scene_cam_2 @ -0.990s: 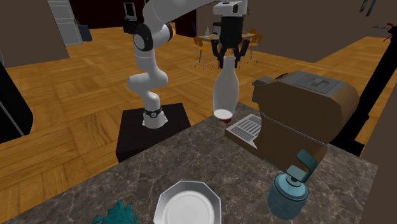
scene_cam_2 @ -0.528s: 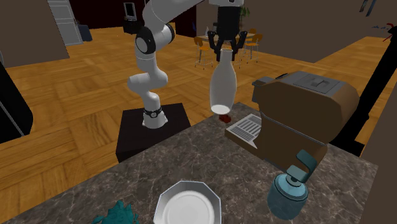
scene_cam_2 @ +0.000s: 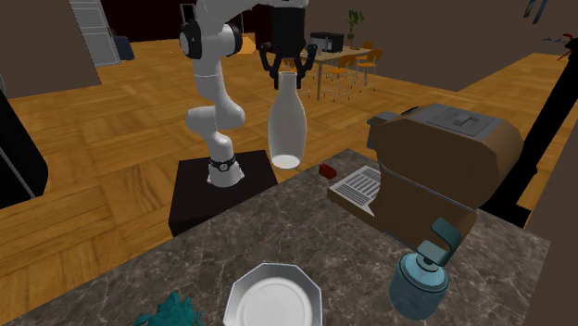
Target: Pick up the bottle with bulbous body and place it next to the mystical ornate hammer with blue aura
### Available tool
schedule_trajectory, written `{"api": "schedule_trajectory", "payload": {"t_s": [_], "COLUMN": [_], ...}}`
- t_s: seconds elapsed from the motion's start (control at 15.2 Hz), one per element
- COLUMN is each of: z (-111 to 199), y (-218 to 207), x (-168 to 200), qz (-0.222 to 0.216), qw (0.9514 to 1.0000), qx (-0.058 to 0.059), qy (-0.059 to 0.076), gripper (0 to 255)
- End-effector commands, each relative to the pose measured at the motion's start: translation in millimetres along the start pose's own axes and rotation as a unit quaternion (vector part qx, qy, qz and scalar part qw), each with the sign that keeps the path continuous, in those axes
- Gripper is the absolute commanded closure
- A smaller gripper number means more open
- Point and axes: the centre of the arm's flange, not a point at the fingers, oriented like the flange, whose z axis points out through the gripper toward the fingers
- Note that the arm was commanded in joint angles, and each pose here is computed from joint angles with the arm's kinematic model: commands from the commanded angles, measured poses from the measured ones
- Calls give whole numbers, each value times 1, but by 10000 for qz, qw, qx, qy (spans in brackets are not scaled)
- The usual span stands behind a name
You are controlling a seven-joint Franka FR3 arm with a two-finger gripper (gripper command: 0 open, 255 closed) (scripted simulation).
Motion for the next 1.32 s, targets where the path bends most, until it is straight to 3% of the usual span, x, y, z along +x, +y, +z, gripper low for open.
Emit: {"api": "schedule_trajectory", "payload": {"t_s": [0.0, 1.25], "z": [3, 8], "y": [25, 275], "x": [-1, -16], "qz": [-8, -8], "qw": [10000, 10000], "qx": [8, 8], "qy": [2, 2], "gripper": [255, 255]}}
